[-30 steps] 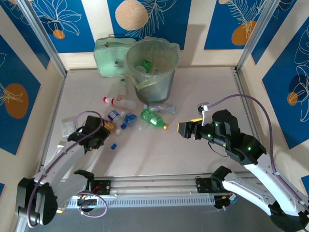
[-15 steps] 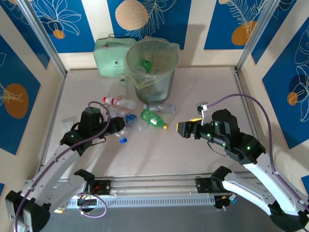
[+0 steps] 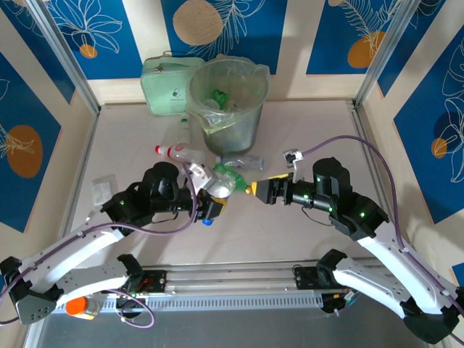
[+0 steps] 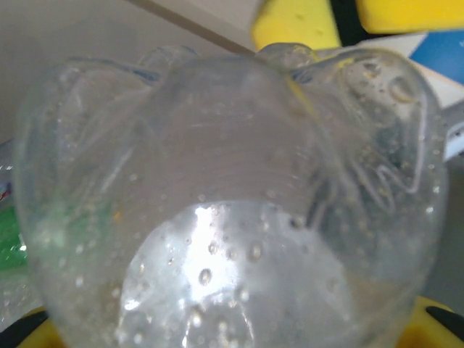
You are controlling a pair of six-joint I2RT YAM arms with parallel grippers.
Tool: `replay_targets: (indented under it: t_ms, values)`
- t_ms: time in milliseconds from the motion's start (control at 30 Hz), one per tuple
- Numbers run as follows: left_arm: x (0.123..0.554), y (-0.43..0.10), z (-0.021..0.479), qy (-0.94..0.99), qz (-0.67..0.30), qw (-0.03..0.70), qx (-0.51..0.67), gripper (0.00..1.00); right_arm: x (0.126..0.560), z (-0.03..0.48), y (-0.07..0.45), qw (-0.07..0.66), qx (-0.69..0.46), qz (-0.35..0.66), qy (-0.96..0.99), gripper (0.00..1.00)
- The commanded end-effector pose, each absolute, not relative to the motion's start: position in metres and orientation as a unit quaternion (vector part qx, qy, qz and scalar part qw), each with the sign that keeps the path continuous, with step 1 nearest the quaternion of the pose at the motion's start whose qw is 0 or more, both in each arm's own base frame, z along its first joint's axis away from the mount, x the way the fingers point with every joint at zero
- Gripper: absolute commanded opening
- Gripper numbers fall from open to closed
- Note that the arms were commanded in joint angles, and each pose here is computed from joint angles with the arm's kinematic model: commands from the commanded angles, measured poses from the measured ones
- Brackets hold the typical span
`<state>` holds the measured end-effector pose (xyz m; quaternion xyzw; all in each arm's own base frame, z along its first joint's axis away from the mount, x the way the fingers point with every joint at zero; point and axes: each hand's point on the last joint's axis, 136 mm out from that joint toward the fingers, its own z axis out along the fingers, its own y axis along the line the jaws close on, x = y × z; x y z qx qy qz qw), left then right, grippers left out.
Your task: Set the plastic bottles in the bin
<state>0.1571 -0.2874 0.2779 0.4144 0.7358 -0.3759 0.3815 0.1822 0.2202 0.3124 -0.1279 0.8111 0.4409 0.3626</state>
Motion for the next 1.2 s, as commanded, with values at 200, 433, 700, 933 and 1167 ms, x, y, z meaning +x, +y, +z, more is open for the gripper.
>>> replay_targets:
  t_ms: [200, 433, 700, 933, 1167]
  values:
    - [0.147, -0.311, 0.3, 0.678, -0.401, 0.405, 0.464, 0.31, 0.166, 0.346, 0.261, 0.354, -0.219, 0.532, 0.737, 1.0]
    - [0.138, -0.319, 0.307, 0.66, -0.439, 0.398, 0.462, 0.3, 0.152, 0.356, 0.277, 0.378, -0.278, 0.56, 0.683, 0.99]
    - [0.136, -0.325, 0.309, 0.653, -0.461, 0.39, 0.457, 0.3, 0.147, 0.355, 0.292, 0.387, -0.307, 0.561, 0.664, 0.96]
    - [0.134, -0.328, 0.308, 0.65, -0.475, 0.384, 0.452, 0.31, 0.142, 0.348, 0.306, 0.365, -0.322, 0.565, 0.667, 0.86]
    - [0.134, -0.328, 0.308, 0.65, -0.477, 0.384, 0.451, 0.32, 0.142, 0.344, 0.306, 0.364, -0.318, 0.559, 0.673, 0.67]
